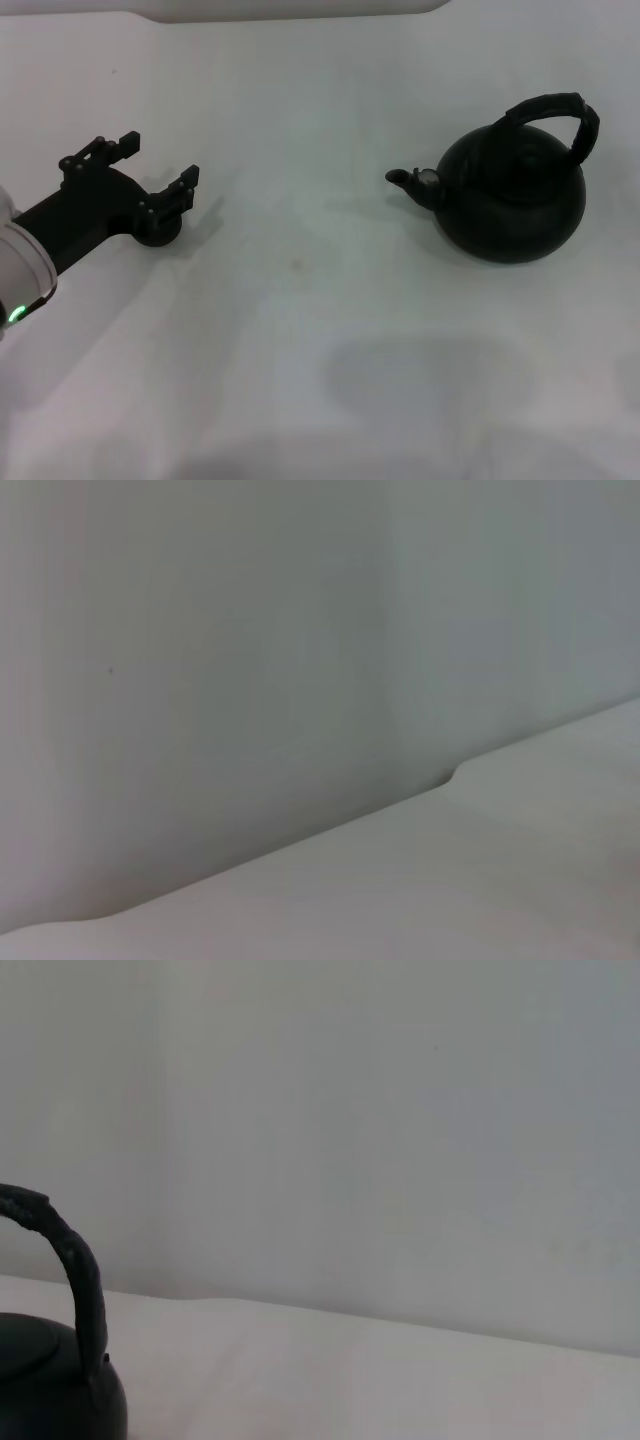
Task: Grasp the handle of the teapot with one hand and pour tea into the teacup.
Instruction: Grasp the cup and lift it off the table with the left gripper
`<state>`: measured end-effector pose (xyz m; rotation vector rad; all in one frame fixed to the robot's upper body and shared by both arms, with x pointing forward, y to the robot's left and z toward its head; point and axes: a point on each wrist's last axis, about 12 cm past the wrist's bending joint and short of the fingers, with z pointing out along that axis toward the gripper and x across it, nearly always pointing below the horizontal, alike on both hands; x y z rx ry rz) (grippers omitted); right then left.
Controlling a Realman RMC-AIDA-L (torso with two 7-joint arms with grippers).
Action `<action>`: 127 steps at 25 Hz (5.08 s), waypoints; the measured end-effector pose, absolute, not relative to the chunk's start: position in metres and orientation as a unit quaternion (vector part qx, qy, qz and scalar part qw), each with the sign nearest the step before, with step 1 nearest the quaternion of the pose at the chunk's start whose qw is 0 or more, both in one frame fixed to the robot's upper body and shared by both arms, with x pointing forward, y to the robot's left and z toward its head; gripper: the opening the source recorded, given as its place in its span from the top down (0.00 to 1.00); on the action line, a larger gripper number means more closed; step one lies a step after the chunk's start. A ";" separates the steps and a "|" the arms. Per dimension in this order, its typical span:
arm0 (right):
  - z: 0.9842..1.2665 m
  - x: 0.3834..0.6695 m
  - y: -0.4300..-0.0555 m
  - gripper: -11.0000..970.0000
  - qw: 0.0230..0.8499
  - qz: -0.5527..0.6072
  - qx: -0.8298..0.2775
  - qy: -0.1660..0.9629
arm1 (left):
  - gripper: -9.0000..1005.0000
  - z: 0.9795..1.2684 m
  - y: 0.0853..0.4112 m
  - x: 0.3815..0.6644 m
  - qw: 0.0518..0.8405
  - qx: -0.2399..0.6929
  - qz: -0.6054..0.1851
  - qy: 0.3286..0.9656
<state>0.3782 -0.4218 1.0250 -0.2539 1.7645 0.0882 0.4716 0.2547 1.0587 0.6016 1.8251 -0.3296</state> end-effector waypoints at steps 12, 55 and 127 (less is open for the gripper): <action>1.024 0.380 -0.421 0.13 0.630 0.037 -0.113 0.768 | 0.21 1.058 0.255 0.472 0.560 0.257 -0.139 0.775; 1.002 0.395 -0.413 0.13 0.606 0.027 -0.115 0.787 | 0.20 1.177 0.296 0.540 0.211 0.156 -0.191 0.946; 1.002 0.407 -0.401 0.13 0.625 0.043 -0.137 0.767 | 0.13 1.132 0.234 0.593 0.102 0.249 -0.096 0.958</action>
